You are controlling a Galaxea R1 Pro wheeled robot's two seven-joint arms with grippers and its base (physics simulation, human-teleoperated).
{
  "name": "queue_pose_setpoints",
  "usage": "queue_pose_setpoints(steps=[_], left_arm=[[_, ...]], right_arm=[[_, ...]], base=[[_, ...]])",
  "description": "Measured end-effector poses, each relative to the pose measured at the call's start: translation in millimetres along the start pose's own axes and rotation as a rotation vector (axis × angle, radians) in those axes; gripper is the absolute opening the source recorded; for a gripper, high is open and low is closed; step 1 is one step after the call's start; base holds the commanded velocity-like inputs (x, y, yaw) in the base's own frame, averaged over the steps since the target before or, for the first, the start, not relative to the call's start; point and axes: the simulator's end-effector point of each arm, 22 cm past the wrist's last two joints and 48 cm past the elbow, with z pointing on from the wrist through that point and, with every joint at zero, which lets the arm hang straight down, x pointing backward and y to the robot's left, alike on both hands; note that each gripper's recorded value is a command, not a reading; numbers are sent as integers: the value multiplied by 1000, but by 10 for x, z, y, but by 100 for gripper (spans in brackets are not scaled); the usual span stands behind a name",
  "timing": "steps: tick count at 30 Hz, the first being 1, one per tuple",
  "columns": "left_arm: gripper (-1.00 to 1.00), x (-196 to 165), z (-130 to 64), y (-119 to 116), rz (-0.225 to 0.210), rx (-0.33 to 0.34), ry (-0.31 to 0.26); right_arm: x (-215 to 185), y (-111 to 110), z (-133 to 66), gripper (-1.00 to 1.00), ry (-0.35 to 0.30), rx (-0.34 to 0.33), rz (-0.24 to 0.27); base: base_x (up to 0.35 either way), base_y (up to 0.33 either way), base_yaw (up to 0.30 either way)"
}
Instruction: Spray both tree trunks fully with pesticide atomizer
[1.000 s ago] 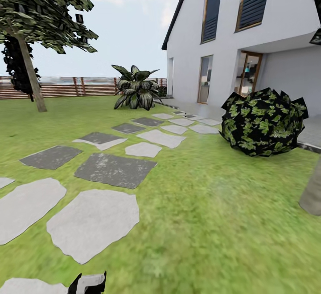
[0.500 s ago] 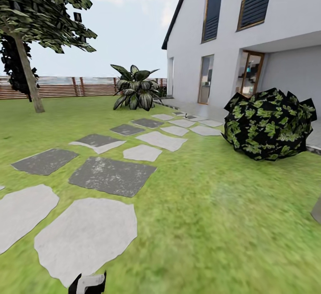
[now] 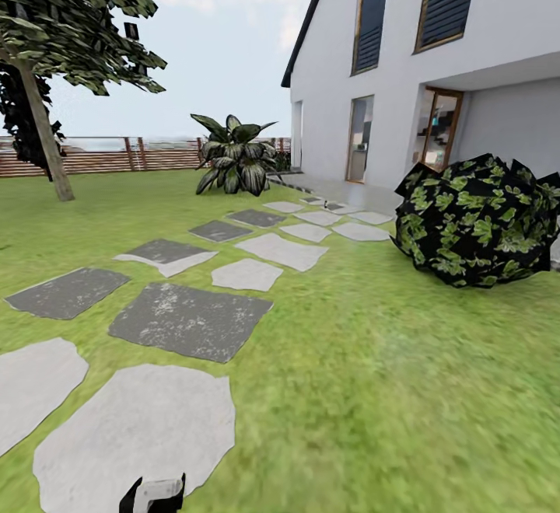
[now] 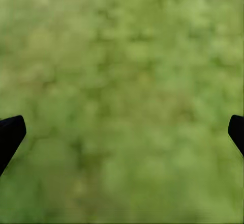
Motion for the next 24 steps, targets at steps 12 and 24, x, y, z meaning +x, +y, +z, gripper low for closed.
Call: queue_pose_setpoints(steps=[12, 24], left_arm=[[100, 1, -1, 0, 0, 0, 0], [100, 1, -1, 0, 0, 0, 0]], right_arm=[[10, 8, -1, 100, 2, -1, 1], [15, 8, -2, 100, 3, -1, 1]], base=[[328, 0, 0], [328, 0, 0]])
